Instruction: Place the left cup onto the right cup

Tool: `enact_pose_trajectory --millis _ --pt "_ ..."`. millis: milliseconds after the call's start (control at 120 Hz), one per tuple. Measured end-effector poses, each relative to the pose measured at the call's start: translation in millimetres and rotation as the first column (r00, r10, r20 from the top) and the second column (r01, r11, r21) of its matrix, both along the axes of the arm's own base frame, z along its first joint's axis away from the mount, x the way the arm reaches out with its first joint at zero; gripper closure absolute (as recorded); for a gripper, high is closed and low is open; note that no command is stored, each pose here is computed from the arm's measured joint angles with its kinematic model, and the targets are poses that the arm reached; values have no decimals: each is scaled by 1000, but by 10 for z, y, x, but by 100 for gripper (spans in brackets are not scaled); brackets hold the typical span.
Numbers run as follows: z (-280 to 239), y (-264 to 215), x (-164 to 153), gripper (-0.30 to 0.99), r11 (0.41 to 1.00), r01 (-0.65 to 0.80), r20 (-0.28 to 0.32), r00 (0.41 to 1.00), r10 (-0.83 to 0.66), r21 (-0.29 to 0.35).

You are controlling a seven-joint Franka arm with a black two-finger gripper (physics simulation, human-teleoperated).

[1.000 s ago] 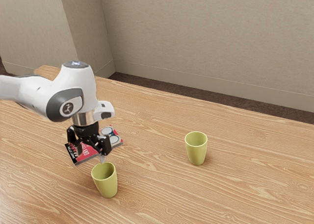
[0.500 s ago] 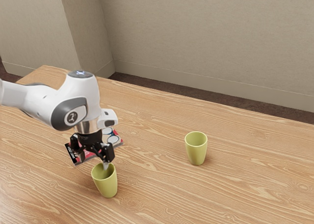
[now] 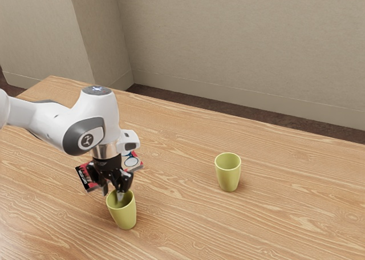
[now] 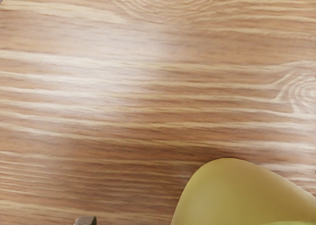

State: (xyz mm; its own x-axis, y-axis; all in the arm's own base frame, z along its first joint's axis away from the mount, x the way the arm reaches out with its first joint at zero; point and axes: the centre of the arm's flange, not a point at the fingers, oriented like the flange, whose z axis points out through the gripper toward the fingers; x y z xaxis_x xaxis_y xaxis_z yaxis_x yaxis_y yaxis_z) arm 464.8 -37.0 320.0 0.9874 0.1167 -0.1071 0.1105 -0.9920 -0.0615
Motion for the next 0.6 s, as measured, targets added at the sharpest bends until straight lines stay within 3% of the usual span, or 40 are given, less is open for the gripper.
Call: enact_pose_trajectory --millis 183,400,600 --pt "-4 0 10 66 1000 -12 3 1000 12 2" --pt "50 -30 47 75 1000 -18 17 1000 18 3" --pt "668 -82 422 77 1000 -19 100 995 18 7"
